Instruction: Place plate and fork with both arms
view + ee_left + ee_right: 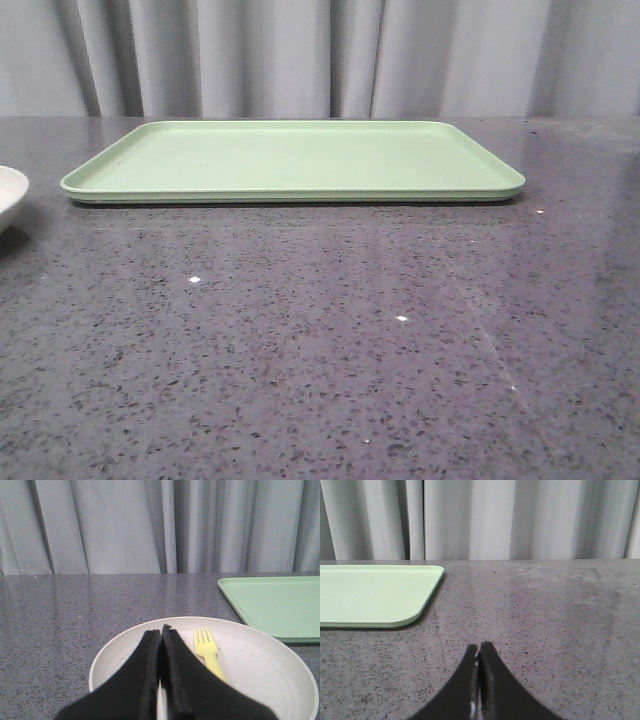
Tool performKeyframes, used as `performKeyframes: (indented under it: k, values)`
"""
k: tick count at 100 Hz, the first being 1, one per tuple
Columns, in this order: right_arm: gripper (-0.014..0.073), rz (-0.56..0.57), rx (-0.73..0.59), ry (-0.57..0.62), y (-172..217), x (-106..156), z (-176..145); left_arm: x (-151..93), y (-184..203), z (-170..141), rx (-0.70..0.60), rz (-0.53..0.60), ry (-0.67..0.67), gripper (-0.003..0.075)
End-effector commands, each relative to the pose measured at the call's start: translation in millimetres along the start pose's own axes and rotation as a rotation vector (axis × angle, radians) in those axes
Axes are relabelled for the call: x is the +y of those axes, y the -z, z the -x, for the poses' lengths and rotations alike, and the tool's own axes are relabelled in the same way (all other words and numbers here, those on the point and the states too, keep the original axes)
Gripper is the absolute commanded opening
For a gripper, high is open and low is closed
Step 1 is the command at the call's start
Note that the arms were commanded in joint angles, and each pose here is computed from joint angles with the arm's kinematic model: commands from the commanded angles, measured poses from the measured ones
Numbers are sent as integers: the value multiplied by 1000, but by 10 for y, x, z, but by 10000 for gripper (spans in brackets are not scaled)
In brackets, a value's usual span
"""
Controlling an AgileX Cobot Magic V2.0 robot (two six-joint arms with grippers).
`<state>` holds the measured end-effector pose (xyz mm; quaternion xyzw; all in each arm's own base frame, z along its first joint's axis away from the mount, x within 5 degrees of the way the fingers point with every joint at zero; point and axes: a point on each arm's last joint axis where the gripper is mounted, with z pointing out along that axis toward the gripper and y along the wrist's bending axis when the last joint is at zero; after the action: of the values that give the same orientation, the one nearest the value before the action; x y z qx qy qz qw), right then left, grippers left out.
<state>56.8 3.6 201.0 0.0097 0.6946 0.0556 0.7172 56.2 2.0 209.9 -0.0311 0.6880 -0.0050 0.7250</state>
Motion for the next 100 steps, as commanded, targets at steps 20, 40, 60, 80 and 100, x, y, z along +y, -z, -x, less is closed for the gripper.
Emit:
performKeyframes:
  k: [20,40,60,80,100]
  values:
    - [-67,7,-118,9,28,10,116,7,28,49,-100,5,14,-20]
    - [-67,7,-118,9,28,10,116,7,28,49,-100,5,14,-20]
    - [-67,7,-118,9,28,10,116,8,30,71,-124,6,14,-20]
    - [-67,8,-125,9,29,11,122,10,35,106,-163,9,14,-20]
    - [-67,14,-178,9,38,17,179,7,55,230,-198,7,57,-20]
